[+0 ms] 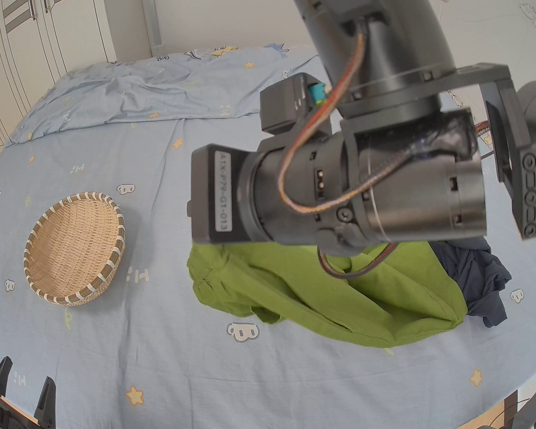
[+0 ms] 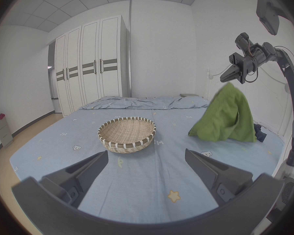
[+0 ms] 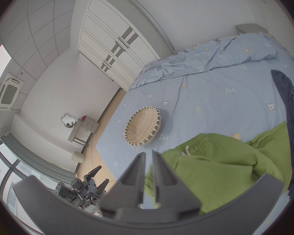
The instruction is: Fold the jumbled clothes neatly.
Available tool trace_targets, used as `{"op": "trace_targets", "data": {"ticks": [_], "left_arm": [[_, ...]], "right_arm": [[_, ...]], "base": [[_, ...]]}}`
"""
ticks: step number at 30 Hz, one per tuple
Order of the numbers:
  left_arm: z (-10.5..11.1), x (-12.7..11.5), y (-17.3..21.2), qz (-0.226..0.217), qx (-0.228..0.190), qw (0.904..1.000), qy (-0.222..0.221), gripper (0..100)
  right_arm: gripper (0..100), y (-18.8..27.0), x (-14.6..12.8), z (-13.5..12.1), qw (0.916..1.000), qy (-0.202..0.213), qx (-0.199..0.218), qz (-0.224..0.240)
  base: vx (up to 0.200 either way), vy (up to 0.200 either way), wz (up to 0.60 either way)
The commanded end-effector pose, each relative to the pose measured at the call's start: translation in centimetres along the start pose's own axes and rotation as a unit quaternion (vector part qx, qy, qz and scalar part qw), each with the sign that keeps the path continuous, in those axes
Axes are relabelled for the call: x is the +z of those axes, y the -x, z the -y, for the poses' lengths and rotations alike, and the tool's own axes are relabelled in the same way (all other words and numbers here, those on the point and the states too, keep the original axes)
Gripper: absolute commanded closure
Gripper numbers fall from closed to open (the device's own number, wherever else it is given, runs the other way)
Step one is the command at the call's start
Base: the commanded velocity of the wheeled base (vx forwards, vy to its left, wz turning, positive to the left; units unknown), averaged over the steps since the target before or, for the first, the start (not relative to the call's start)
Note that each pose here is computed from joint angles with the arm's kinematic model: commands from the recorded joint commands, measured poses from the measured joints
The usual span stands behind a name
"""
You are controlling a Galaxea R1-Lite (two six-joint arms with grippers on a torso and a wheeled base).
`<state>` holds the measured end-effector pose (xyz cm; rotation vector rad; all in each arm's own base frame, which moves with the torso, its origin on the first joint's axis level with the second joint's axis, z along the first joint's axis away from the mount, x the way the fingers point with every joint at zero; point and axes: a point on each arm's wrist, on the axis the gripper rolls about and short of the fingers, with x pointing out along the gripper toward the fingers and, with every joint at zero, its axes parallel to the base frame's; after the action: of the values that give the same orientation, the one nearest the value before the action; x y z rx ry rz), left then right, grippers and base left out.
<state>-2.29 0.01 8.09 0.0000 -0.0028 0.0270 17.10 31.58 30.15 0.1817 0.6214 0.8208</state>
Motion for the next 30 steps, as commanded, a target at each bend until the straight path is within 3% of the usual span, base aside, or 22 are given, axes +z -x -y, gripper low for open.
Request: {"op": "trace_targets", "data": {"ticks": [1,9,14,17,18,23,24,26,30], "left_arm": [[0.0,-0.5,0.0,-0.001,0.000,1.0000,0.000,0],[0.0,-0.5,0.0,0.000,0.000,1.0000,0.000,0],[0.0,-0.5,0.0,-0.001,0.000,1.0000,0.000,0],[0.0,-0.5,0.0,0.000,0.000,1.0000,0.000,0],[0.0,-0.5,0.0,0.000,-0.002,1.0000,-0.003,0],[0.0,-0.5,0.0,-0.001,-0.004,1.0000,0.000,0],[0.0,-0.5,0.0,-0.001,-0.004,1.0000,0.000,0],[0.0,-0.5,0.0,-0.001,-0.004,1.0000,-0.003,0],[0.0,-0.5,0.0,-0.001,-0.010,0.9999,-0.009,0]], "right_arm": [[0,-0.9,-0.4,0.3,0.9999,-0.004,-0.008,-0.012],[0,-1.5,-1.4,0.6,0.9993,-0.001,-0.016,-0.034],[0,-1.0,-1.3,2.5,0.9984,-0.012,-0.041,-0.037],[0,3.4,-0.1,4.7,0.9981,-0.030,-0.054,-0.004],[0,7.0,0.1,6.9,0.9972,-0.048,-0.056,0.013],[0,15.0,-0.5,11.7,0.9922,-0.097,-0.052,0.058],[0,15.0,-0.5,11.7,0.9922,-0.097,-0.052,0.058],[0,18.1,-1.3,14.1,0.9875,-0.121,-0.052,0.087],[0,18.7,-2.1,16.1,0.9849,-0.129,-0.043,0.108]], "base": [[0.000,0.000,0.00],[0.000,0.000,0.00],[0.000,0.000,0.00],[0.000,0.000,0.00],[0.000,0.000,0.00],[0.000,0.000,0.00],[0.000,0.000,0.00],[0.000,0.000,0.00],[0.000,0.000,0.00]]}}
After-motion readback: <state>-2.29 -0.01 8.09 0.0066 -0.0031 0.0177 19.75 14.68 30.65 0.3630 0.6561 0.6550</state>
